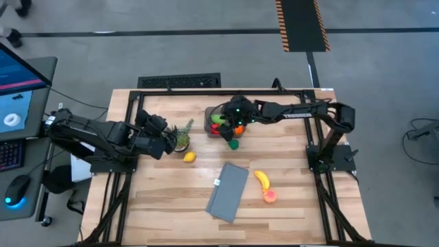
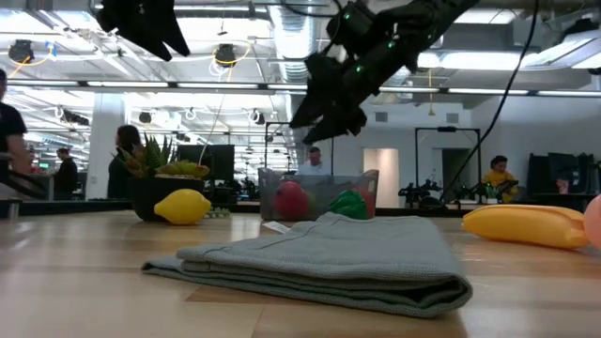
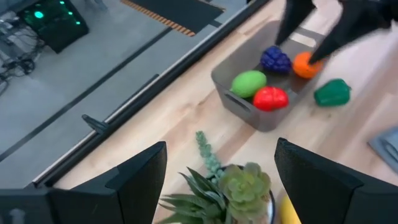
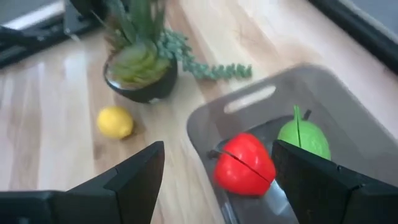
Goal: Pick and placing Produce into tupperware
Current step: Put the lemon into the black bin
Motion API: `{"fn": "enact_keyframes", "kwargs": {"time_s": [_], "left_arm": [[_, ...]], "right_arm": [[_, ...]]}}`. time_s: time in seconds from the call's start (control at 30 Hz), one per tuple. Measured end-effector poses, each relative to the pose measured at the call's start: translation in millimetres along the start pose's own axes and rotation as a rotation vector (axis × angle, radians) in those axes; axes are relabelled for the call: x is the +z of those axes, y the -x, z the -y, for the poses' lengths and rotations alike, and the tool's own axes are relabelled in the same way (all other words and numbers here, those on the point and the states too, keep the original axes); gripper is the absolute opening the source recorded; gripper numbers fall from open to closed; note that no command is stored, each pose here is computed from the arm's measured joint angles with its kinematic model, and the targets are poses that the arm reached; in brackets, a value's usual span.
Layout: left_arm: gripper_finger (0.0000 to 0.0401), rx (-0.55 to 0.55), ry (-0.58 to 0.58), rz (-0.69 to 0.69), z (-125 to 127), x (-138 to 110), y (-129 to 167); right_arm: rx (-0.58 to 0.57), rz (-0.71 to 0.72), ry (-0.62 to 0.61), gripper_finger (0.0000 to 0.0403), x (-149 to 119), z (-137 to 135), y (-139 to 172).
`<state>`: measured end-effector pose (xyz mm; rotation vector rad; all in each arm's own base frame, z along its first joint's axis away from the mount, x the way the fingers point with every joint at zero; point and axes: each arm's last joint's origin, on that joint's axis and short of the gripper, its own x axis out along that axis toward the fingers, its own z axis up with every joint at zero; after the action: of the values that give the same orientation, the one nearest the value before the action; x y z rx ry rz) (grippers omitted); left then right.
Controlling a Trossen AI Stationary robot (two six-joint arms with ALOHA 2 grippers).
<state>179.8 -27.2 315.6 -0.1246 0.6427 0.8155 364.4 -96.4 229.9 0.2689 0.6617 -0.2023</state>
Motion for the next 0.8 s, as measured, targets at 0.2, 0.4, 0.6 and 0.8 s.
{"fn": "enact_keyframes", "kwargs": {"time_s": [0.2, 0.4, 0.6, 0.8], "left_arm": [[0.0288, -0.052, 0.011, 0.005, 6.7, -7.6, 10.8], [0.0288, -0.091, 0.044, 0.049, 13.0, -15.1, 23.8], [0.0288, -0.172, 0.005, 0.066, 27.0, -28.2, 38.1], [0.0288, -0.211, 0.066, 0.058, 36.0, -51.6, 42.0]], "right_arm": [[0.014, 0.089, 0.046, 0.0322, 16.5, -7.2, 33.9], [0.023, 0.124, 0.106, 0.0316, 23.7, -15.7, 68.3], [0.043, 0.095, 0.188, 0.0311, 20.5, -28.1, 97.9], [0.068, 0.092, 0.212, 0.0311, 17.6, -39.0, 123.9]]}}
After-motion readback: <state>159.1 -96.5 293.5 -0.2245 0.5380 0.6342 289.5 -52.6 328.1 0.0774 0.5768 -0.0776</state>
